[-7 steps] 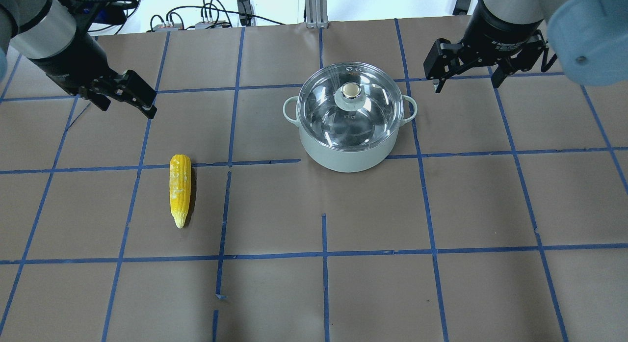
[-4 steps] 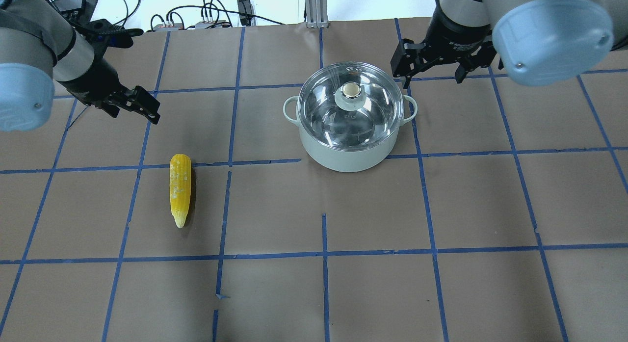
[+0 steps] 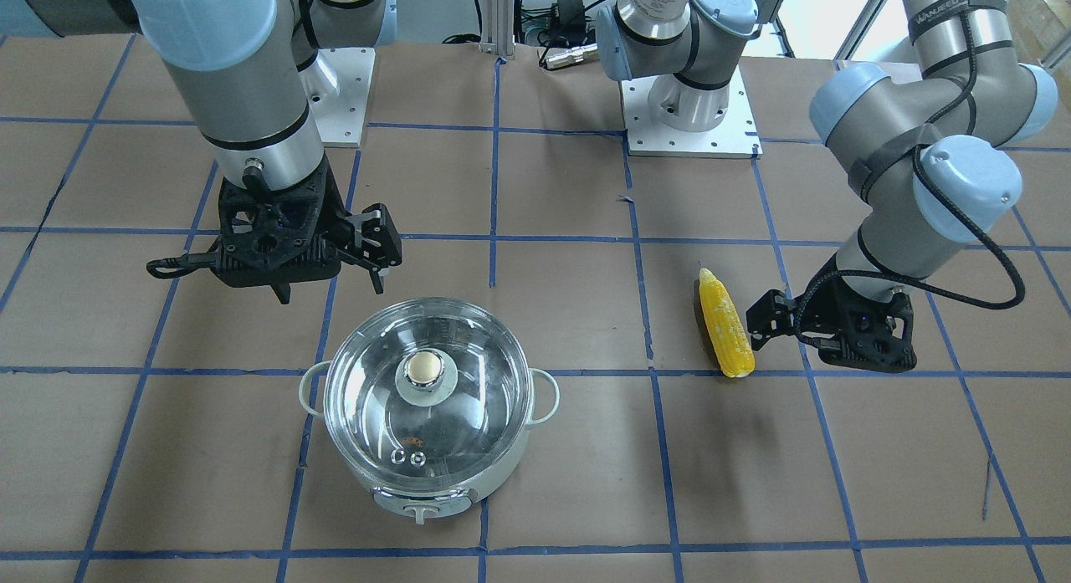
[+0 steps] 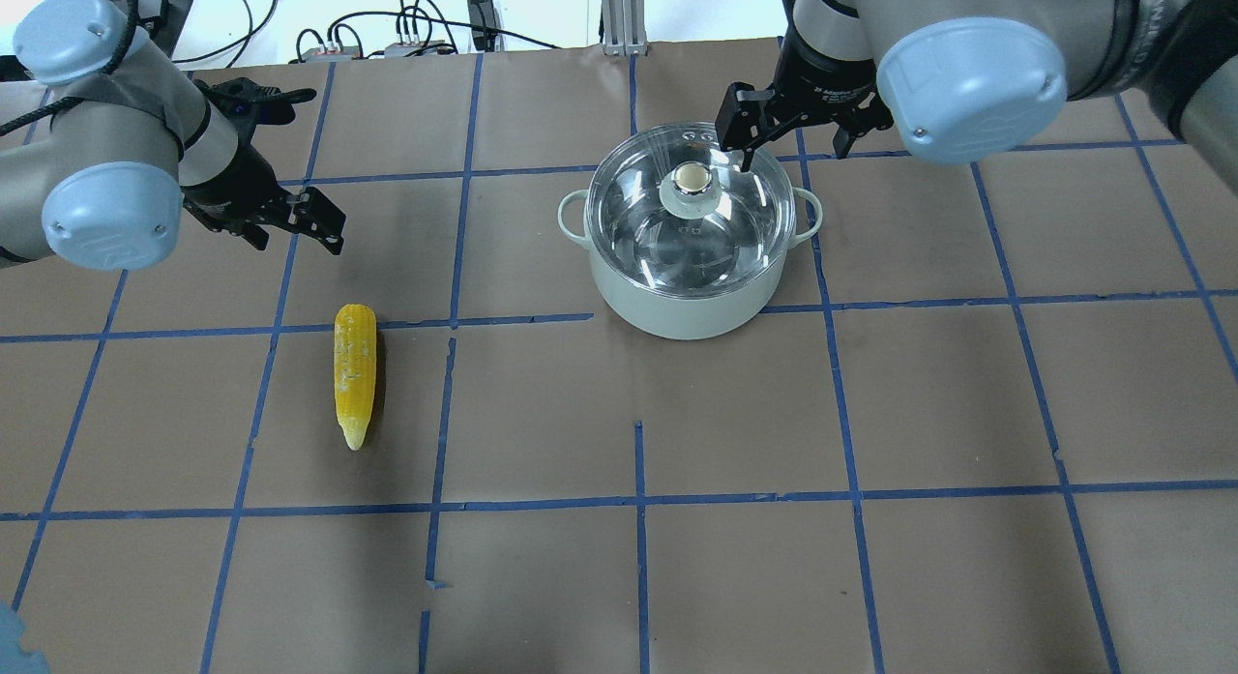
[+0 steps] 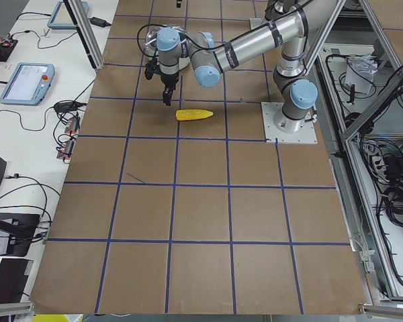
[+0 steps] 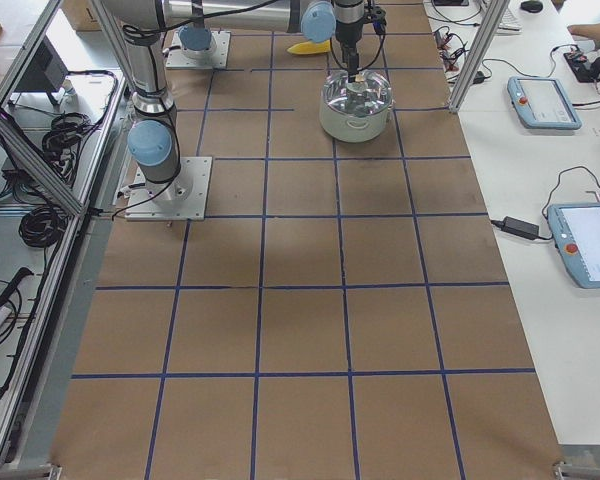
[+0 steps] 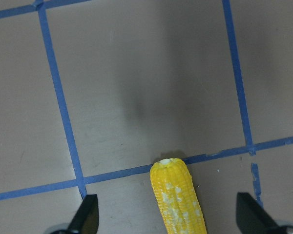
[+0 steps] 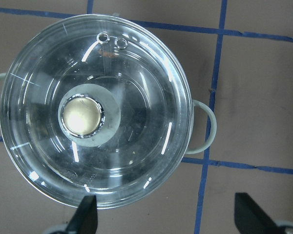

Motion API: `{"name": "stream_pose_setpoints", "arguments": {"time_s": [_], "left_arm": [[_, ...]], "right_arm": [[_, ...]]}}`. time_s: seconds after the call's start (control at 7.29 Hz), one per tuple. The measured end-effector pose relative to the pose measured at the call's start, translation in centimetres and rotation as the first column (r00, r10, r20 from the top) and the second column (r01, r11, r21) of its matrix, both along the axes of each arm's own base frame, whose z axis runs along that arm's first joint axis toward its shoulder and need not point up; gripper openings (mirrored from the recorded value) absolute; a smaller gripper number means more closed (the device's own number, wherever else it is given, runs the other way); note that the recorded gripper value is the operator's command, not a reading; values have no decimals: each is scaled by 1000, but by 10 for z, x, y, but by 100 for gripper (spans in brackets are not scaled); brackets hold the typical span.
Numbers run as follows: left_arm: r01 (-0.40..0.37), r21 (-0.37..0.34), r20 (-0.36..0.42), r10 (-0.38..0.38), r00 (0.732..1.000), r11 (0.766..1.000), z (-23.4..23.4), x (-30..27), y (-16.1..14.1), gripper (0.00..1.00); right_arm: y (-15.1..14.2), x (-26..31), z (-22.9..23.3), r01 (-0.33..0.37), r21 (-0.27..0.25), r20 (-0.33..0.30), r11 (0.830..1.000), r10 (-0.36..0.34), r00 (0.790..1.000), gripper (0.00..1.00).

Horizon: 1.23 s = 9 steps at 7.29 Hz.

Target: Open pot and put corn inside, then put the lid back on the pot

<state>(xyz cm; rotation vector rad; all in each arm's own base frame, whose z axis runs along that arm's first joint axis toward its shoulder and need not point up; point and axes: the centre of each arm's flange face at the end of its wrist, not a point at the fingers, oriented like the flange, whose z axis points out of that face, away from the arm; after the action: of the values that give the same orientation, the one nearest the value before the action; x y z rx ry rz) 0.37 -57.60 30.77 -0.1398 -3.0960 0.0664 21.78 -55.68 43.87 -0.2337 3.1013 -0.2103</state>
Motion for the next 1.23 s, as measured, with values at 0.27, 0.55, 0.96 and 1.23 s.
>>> {"name": "stream_pose_setpoints", "arguments": {"time_s": [0.27, 0.55, 0.96, 1.23], "left_arm": [[-146, 35, -4, 146, 989, 989, -18, -4, 14, 100], [-239, 36, 30, 238, 971, 970, -50, -6, 33, 100], [-281, 13, 91, 279, 956, 960, -95, -3, 46, 100], [-278, 8, 95, 276, 957, 961, -101, -6, 47, 100]], "right_arm": [[-8, 29, -15, -80, -34, -7, 996, 80, 997, 99], [-19, 61, -36, -128, -41, -14, 991, 128, 992, 99], [-45, 71, -70, -104, -49, -13, 993, 104, 995, 98], [-56, 66, -68, 22, -67, 0, 997, -22, 1000, 98]]}}
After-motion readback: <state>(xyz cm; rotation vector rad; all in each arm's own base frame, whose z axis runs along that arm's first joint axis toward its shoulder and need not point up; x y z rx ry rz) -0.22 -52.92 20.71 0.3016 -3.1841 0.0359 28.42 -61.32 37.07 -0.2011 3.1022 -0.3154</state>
